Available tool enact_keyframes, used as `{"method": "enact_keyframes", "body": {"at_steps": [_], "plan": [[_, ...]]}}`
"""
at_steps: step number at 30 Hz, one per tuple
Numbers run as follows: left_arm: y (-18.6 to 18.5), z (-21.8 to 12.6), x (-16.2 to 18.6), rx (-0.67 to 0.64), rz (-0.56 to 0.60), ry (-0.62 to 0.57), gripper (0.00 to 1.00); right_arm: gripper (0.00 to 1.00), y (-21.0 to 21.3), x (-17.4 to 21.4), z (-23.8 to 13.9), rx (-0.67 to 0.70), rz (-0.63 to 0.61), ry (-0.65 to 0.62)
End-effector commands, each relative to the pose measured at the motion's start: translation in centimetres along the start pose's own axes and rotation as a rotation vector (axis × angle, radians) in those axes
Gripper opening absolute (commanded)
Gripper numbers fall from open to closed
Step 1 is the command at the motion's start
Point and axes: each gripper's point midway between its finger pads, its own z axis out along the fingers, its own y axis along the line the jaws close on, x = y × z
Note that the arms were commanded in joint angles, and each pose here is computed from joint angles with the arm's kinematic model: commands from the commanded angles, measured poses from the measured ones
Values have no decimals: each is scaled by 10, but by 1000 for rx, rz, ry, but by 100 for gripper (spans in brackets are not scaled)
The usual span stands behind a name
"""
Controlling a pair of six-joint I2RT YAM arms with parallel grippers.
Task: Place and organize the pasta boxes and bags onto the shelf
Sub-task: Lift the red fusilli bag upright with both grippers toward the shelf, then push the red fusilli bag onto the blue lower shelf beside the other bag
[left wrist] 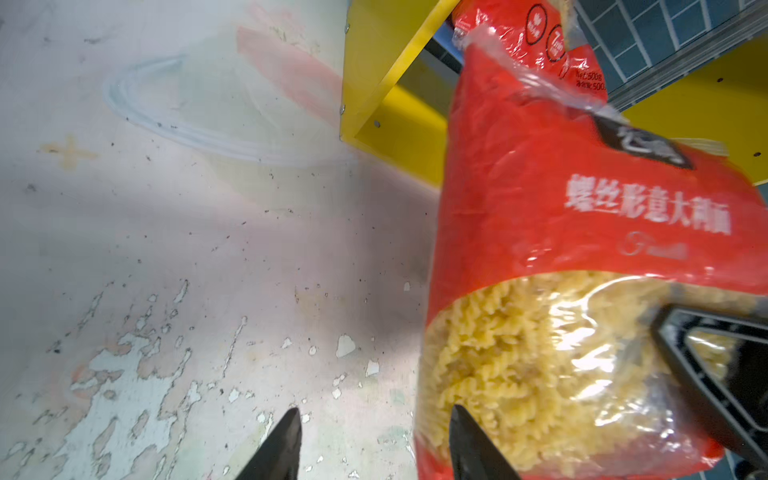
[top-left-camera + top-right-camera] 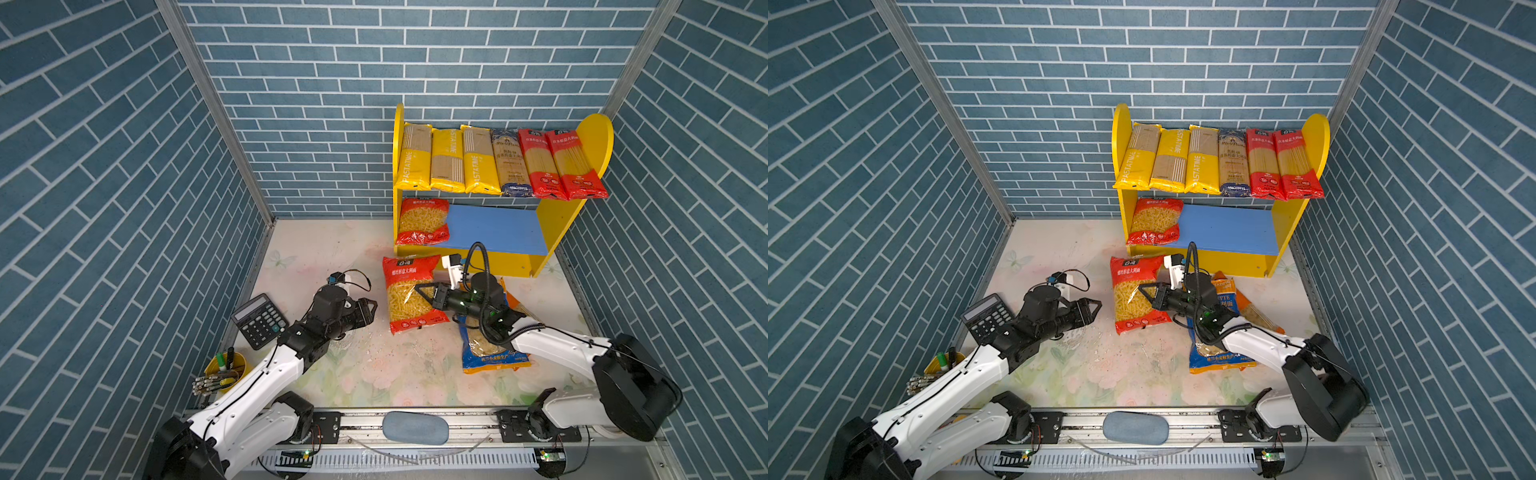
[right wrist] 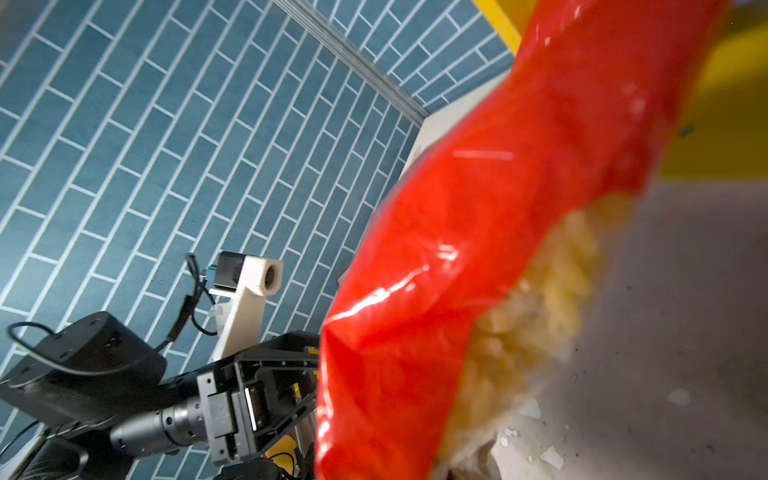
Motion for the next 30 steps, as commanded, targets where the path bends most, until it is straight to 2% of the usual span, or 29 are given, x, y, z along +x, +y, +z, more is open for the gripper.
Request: {"method": "enact_keyframes", "body": {"at_steps": [1,7,12,19,23,30], "plan": [[-17,-1,-14,42,37,-18,60,0,39,-52,-28,-76,-155,-130],[-72,-1,-36,150,175,-85,68,0,27,-95,-73,1,-153,-217],[-118,17,-42,264,217,-94,75,0,19,-131,-103,17,-107,-295],[-153,49,-49,386,163,-141,86,0,4,-185,-139,27,-47,-406],[-167,71,-51,439,140,-133,91,0,-17,-218,-151,0,26,-472],[-182,108,-61,483,89,-148,93,0,-45,-255,-139,-46,97,-494]]}}
